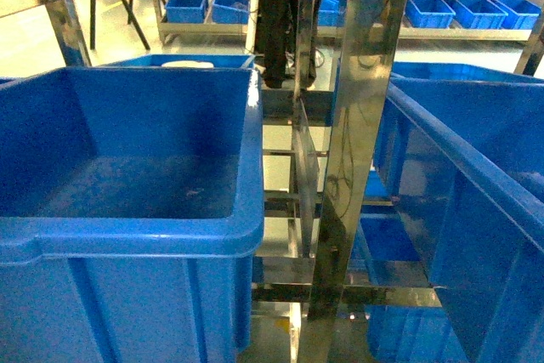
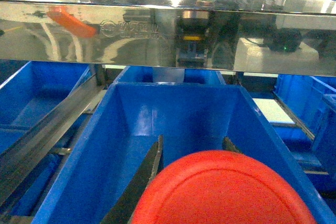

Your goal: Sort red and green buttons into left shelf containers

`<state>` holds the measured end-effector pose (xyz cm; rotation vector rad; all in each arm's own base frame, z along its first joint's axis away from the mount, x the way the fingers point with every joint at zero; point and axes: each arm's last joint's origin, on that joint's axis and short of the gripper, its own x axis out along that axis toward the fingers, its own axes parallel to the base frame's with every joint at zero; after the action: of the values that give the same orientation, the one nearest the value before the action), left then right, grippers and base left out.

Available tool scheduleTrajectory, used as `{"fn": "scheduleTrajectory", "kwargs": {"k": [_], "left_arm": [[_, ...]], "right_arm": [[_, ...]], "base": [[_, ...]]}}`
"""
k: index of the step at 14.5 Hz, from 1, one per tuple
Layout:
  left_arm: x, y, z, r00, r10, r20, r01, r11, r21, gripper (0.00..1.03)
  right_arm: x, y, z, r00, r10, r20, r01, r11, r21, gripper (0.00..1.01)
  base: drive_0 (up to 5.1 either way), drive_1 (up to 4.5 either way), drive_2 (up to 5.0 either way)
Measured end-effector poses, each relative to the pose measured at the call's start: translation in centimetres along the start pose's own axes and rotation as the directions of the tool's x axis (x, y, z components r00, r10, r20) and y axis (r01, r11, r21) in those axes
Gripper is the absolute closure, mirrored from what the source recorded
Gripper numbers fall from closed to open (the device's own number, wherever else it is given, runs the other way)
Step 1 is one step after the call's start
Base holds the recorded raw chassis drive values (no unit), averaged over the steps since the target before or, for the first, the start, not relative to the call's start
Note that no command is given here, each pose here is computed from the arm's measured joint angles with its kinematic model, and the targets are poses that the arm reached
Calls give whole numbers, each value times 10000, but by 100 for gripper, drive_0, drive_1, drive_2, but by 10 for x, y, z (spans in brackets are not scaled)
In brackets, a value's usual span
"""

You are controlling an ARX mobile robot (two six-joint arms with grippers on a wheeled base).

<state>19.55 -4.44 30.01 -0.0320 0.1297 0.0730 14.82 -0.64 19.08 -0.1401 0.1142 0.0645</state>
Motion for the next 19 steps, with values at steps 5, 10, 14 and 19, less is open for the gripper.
{"fn": "scheduleTrajectory", "kwargs": {"k": [5, 10, 14, 19], "left_arm": [[0, 0, 0, 10000, -4, -4, 4, 10000, -3, 76], [0, 0, 0, 10000, 0, 0, 0, 10000, 0, 76], [0, 0, 0, 10000, 0, 4, 0, 10000, -5, 76], [0, 0, 0, 10000, 0, 4, 0, 10000, -5, 77]], "right_arm": [[13, -3, 19, 9995, 7, 306, -5, 10000, -92, 75], [35, -9, 31, 9998, -202, 7, 202, 9994, -276, 75], [84, -37, 21, 9791, -1134, -1689, 1077, 9933, -425, 75], [232, -59, -15, 7606, -100, -6491, 391, 9988, 305, 75]], "base": [[0, 0, 0], [0, 0, 0], [0, 0, 0], [0, 0, 0]]}}
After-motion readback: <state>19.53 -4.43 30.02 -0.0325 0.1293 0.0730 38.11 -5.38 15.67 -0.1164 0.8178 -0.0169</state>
